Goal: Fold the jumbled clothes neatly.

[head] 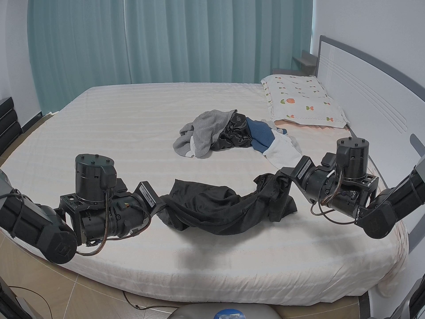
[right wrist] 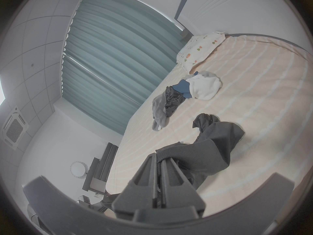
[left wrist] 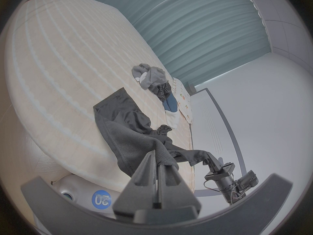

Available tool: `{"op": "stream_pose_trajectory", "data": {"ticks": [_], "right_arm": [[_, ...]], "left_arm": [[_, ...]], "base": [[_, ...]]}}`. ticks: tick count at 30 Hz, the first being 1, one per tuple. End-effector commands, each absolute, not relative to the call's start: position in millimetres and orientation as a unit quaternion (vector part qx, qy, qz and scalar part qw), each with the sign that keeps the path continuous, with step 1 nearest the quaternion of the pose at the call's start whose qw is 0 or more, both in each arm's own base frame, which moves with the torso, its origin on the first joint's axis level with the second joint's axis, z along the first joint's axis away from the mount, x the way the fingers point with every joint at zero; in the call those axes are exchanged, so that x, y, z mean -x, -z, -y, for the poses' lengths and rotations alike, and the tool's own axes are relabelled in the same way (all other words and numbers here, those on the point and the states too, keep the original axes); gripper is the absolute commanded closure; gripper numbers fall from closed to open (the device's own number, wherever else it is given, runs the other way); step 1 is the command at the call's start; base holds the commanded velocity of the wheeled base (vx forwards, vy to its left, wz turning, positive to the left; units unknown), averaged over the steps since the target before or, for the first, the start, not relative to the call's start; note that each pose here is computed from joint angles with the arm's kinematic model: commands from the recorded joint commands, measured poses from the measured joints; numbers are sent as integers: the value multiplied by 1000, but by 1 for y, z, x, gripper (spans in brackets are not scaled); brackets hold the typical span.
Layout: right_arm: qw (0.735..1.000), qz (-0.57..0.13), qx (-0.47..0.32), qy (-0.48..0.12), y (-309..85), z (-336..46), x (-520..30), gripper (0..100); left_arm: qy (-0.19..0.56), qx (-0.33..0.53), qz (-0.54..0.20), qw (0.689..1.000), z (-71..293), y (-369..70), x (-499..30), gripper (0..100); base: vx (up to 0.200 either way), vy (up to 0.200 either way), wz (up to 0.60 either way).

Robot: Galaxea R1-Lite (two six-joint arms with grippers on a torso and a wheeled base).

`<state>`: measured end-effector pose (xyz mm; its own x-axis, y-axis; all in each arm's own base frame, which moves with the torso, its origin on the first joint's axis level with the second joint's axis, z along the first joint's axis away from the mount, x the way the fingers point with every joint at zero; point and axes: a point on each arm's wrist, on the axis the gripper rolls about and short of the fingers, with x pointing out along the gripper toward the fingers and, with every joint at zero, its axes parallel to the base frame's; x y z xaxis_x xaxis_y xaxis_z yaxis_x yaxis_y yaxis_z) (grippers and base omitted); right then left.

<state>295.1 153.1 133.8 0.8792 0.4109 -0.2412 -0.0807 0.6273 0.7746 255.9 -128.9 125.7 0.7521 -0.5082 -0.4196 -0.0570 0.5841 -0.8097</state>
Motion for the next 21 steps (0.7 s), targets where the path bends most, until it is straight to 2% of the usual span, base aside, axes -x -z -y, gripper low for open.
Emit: {"op": "stream_pose_trajectory", "data": {"ticks": [1,21], "right_arm": [[881,-191,-410,-143,-135,-156,-294,100],[878,-136,-427,-168,-160,-148,-282,100]], "left_arm": [[140,441,-311,831,124,-135,-252,100],[140,453,-271,838,108,-154,-246,100]], "base": [[0,200,0],[0,200,0]]}}
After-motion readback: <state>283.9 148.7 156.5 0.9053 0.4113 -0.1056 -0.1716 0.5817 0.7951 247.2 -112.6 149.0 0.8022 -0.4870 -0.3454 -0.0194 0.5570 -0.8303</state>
